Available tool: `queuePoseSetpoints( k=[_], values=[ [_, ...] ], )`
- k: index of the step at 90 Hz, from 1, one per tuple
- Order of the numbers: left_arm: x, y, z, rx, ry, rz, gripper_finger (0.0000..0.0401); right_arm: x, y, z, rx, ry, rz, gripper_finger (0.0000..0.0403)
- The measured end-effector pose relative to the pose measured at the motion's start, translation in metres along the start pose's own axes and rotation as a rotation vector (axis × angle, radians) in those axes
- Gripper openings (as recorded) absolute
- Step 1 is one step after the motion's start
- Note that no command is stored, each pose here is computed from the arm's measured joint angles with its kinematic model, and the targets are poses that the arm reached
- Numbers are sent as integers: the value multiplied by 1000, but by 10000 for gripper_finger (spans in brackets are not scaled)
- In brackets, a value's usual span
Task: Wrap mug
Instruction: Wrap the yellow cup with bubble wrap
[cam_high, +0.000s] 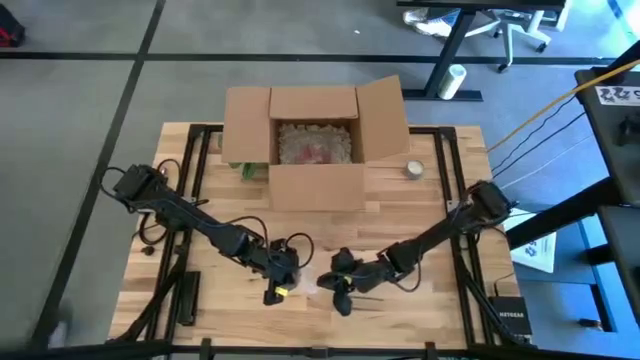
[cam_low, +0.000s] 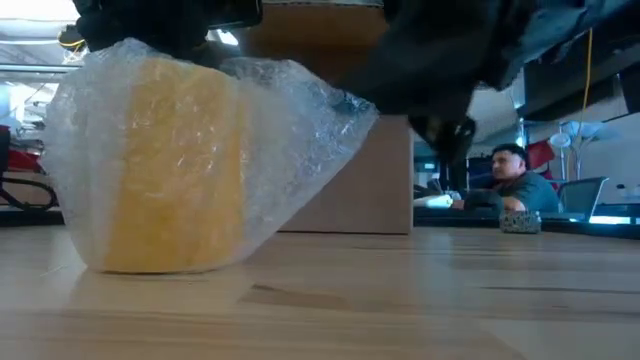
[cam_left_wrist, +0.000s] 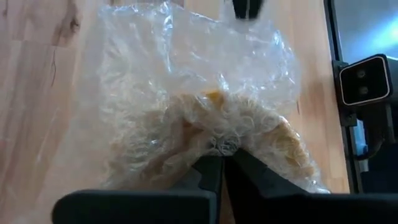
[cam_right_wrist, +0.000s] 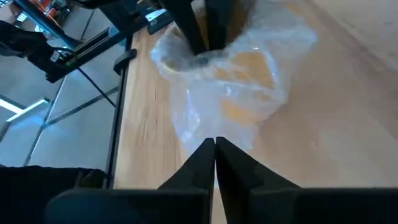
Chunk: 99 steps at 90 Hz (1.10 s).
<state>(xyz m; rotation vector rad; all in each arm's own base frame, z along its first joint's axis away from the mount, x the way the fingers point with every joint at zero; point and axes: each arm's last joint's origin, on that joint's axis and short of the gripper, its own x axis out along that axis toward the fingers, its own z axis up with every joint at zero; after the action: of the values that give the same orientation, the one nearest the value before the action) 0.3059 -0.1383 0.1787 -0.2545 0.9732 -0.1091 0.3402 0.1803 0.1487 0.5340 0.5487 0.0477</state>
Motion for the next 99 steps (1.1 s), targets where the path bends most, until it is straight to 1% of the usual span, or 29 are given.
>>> queuePoseSetpoints(
  k=[7,19,33,48,60,80,86,99],
  values=[
    [0,1,1,-1,-2,1,0,6,2,8,-18,-3,20,0],
    [0,5,4,-8,-18,3,0,11,0,22,-66,-36,9,0],
    [1,6,7,11,-35,-1,0,14,-2,37,-79,-60,16,0],
    [1,6,8,23,-46,-3,0,16,-7,42,-79,-39,-9,0],
    [1,8,10,29,-55,-7,0,16,-6,44,-94,-37,-1,0],
    [1,6,15,54,-111,-28,0,18,-9,53,-89,-22,1,0],
    [1,6,16,54,-118,-30,0,18,-11,57,-85,-7,-9,0],
    [-2,6,17,48,-132,-33,0,18,-16,61,-52,72,-60,0]
  ],
)
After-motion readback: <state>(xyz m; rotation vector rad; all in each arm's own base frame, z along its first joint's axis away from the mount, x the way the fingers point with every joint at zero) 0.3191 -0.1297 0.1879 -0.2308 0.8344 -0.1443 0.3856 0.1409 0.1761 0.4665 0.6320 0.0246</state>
